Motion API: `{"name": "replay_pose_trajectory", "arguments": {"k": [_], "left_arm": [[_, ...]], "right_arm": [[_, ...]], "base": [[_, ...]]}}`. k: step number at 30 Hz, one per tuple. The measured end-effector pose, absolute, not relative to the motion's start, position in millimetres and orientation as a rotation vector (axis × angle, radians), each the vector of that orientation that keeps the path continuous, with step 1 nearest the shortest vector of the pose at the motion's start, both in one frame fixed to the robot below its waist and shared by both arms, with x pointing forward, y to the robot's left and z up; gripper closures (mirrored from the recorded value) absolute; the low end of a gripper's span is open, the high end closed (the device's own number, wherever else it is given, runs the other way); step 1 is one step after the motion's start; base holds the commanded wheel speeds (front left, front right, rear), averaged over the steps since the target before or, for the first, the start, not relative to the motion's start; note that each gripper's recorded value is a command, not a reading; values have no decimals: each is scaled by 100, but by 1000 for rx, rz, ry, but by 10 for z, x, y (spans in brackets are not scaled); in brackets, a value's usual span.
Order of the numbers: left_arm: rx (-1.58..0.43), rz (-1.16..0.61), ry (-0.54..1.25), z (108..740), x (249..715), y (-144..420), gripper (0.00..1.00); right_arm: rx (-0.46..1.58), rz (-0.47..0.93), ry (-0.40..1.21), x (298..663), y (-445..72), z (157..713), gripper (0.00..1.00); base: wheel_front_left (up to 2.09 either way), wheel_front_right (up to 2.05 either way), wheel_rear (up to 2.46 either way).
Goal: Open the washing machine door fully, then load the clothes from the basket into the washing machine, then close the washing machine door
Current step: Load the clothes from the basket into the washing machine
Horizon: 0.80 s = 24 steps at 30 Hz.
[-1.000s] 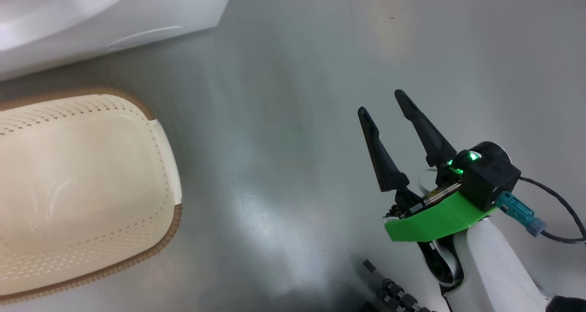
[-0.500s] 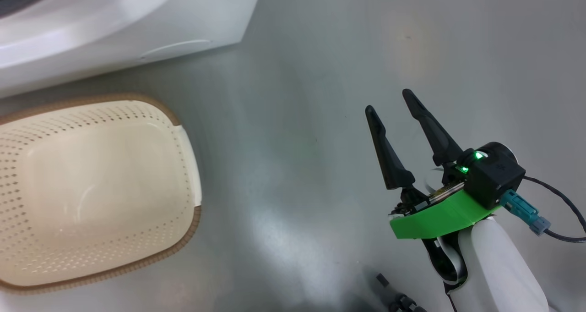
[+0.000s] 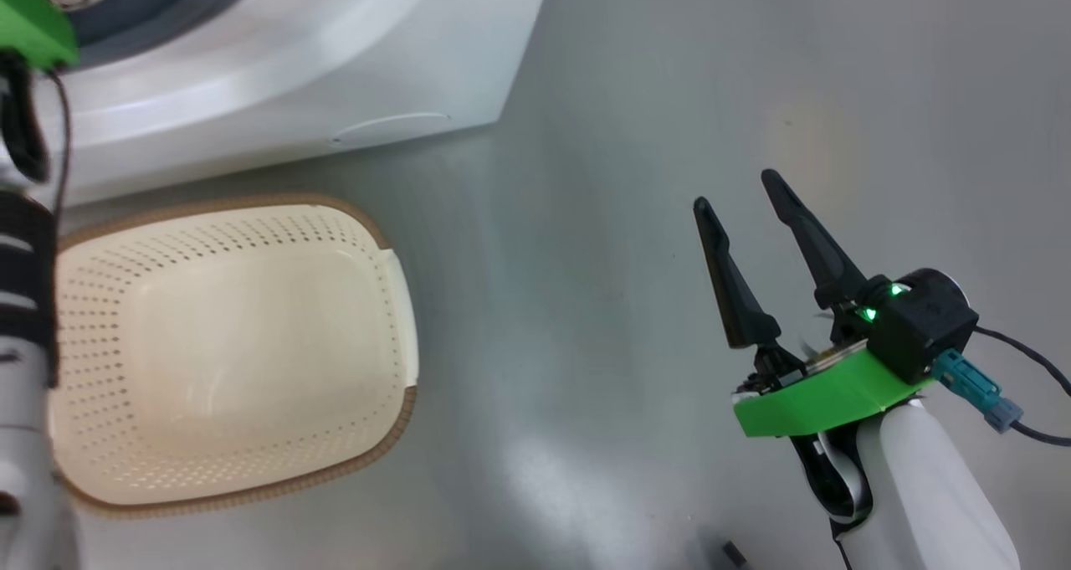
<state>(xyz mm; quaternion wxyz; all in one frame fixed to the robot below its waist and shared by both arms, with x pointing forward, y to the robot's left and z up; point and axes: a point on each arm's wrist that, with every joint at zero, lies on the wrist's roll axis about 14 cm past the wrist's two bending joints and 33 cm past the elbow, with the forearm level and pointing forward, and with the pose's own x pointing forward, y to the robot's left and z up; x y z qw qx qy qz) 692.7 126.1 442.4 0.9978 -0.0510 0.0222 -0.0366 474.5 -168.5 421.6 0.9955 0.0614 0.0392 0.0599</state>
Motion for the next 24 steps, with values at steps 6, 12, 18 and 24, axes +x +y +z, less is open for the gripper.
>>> {"name": "replay_pose_trajectory", "arguments": {"k": [6, 12, 18, 24], "left_arm": [[-125, -85, 27, 4512, 6688, 1270, 0], [-117, -92, 43, 4444, 6361, 1304, 0], [-119, -82, 35, 4463, 6048, 1407, 0], [-120, -56, 55, 4386, 5684, 1527, 0]], "right_arm": [[121, 129, 68, 4716, -1674, 4272, 0], [123, 141, 44, 4724, -1639, 4364, 0], [107, 151, 27, 4701, -1613, 4440, 0], [113, 168, 10, 4685, -1554, 4514, 0]], "base": [[0, 0, 0], [0, 0, 0], [0, 0, 0], [0, 0, 0]]}}
